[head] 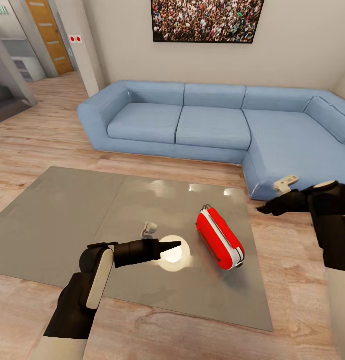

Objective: Turn on the radio receiver that's on the table in the living room.

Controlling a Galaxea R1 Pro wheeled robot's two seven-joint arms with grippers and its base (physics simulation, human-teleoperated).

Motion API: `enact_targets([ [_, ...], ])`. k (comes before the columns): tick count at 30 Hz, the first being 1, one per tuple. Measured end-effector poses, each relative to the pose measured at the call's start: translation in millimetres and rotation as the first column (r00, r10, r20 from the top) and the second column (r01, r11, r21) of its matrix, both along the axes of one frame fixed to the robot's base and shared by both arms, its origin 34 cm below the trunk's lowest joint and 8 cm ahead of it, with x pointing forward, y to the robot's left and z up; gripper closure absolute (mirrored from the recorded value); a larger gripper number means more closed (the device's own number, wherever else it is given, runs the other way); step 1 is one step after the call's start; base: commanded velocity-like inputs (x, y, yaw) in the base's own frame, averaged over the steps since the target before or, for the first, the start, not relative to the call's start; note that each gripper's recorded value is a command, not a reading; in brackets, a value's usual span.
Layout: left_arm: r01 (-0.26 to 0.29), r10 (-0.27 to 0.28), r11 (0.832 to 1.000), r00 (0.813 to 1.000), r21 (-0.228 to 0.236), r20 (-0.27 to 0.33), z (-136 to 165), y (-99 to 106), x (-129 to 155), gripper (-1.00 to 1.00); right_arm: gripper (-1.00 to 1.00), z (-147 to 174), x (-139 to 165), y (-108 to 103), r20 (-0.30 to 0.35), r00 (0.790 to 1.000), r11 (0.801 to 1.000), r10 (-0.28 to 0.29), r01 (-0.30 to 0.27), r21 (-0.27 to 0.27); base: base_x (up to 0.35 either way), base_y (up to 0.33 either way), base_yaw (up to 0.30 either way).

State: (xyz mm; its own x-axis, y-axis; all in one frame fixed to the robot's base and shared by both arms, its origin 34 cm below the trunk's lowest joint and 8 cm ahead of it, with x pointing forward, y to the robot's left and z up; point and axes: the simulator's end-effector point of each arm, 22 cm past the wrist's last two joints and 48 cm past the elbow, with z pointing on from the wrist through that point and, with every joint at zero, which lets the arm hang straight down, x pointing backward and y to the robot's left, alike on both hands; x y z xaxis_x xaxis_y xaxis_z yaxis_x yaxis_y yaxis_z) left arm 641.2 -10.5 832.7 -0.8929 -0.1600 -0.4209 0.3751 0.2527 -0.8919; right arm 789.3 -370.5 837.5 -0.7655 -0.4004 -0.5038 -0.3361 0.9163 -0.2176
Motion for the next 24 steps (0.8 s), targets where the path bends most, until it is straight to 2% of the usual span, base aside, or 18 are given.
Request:
enact_targets([
  [2,-0.001,0.001,1.000,1.000,0.005,0.000,-1,1,0,1.00,-1.00,5,-2,-23,-0.003,1.000,0.999,-0.019,0.018,-0.038,0.000,0.000,0.000],
  [5,0.001,-0.001,1.000,1.000,0.015,0.001,-3,1,0,1.00,-1.00,11,-4,-44,0.002,0.999,0.997,-0.043,0.044,-0.064,0.000,0.000,0.000],
  [7,0.002,-0.002,1.000,1.000,0.020,0.002,-4,2,0,1.00,-1.00,7,-11,-57,-0.009,0.998,0.995,-0.069,0.068,-0.077,0.000,0.000,0.000],
  [8,0.003,-0.003,1.000,1.000,0.026,0.002,-6,4,-1,1.00,-1.00,0,-21,-71,-0.024,0.995,0.991,-0.099,0.097,-0.089,0.000,0.000,0.000],
  [9,0.004,-0.004,0.999,1.000,0.035,0.002,-8,7,-1,1.00,-1.00,-10,-36,-89,-0.045,0.989,0.986,-0.142,0.137,-0.100,0.000,0.000,0.000],
  [10,0.004,-0.004,0.999,1.000,0.046,0.002,-11,11,-1,1.00,-1.00,-34,-74,-127,-0.094,0.966,0.967,-0.241,0.230,-0.113,0.000,0.000,0.000],
  [11,0.004,-0.005,0.999,1.000,0.048,0.002,-11,12,-1,1.00,-1.00,-43,-90,-137,-0.113,0.957,0.960,-0.268,0.256,-0.111,0.000,0.000,0.000],
  [13,0.005,-0.005,0.999,1.000,0.051,0.002,-12,14,-1,1.00,-1.00,-67,-133,-169,-0.153,0.944,0.952,-0.293,0.273,-0.139,0.000,0.000,0.000],
  [16,0.006,-0.006,0.999,1.000,0.053,0.001,-13,14,-1,1.00,-1.00,-97,-185,-200,-0.202,0.928,0.946,-0.313,0.286,-0.153,0.000,0.000,0.000],
  [18,0.006,-0.006,0.999,1.000,0.054,-0.002,-14,15,-2,1.00,-1.00,-136,-225,-210,-0.248,0.910,0.943,-0.331,0.312,-0.116,0.000,0.000,0.000],
  [19,0.006,-0.006,0.998,1.000,0.055,-0.003,-14,15,-2,1.00,-1.00,-146,-233,-210,-0.260,0.907,0.944,-0.331,0.314,-0.106,0.000,0.000,0.000],
  [20,0.006,-0.006,0.998,1.000,0.056,-0.005,-15,15,-3,1.00,-1.00,-170,-253,-210,-0.287,0.904,0.948,-0.317,0.302,-0.097,0.000,0.000,0.000],
  [23,0.006,-0.006,0.998,1.000,0.059,-0.006,-17,16,-4,1.00,-1.00,-205,-281,-206,-0.335,0.894,0.954,-0.299,0.290,-0.076,0.000,0.000,0.000],
  [24,0.006,-0.006,0.998,1.000,0.063,-0.008,-18,17,-4,1.00,-1.00,-227,-302,-203,-0.364,0.882,0.953,-0.300,0.296,-0.068,0.000,0.000,0.000],
])
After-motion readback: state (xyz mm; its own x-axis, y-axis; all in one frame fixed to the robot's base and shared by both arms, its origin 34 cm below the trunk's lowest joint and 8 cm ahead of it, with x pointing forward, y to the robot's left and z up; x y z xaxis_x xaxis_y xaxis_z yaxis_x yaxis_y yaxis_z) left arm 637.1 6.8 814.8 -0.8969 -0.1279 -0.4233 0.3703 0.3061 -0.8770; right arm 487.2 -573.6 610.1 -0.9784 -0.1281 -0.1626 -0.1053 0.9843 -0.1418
